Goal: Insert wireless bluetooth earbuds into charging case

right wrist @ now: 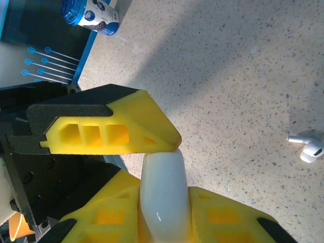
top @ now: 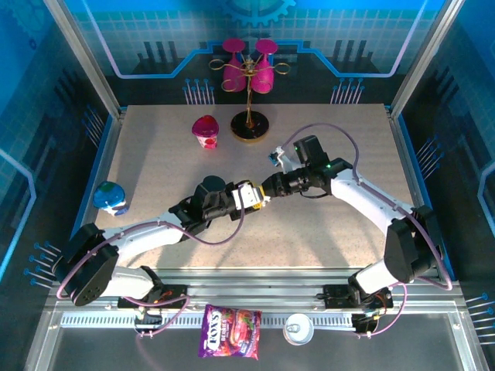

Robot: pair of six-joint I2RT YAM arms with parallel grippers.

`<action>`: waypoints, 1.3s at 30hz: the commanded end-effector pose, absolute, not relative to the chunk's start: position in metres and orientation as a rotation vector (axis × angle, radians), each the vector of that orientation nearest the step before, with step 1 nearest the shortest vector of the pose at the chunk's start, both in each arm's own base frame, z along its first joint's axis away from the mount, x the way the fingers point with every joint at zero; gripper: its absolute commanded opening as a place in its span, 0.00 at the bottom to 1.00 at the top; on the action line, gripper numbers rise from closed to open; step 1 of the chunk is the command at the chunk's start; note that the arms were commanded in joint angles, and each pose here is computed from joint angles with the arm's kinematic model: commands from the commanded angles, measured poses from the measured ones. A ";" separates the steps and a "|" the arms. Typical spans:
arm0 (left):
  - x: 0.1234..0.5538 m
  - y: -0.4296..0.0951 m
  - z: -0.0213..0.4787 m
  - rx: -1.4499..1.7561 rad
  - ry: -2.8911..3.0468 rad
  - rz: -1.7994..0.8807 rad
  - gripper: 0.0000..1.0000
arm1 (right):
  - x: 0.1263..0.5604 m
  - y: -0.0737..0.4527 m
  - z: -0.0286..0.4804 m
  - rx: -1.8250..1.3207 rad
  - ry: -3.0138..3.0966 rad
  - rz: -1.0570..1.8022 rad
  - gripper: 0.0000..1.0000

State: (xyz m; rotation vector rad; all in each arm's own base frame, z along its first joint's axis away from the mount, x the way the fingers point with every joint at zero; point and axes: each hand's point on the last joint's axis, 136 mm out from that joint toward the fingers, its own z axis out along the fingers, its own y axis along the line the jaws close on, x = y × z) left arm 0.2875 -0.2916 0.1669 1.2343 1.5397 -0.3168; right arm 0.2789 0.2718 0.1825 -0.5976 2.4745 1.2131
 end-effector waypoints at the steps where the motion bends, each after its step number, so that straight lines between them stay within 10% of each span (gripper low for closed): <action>1: 0.287 -0.296 0.186 1.160 1.521 -0.371 0.54 | 0.284 0.270 0.202 -0.648 2.375 1.167 0.14; 6: 0.284 -0.296 0.196 1.062 1.553 -0.461 0.86 | 0.294 0.261 0.208 -0.625 2.327 1.145 0.13; 13: 0.280 -0.293 0.213 0.889 1.593 -0.683 0.99 | 0.309 0.239 0.228 -0.580 2.209 1.101 0.11; 27: 0.257 -0.293 0.264 0.739 1.445 -1.227 0.98 | 0.281 0.230 0.301 -0.836 1.712 1.162 0.08; 39: 0.237 -0.306 0.291 0.824 1.317 -1.433 0.70 | 0.240 0.245 0.316 -1.052 1.514 1.295 0.07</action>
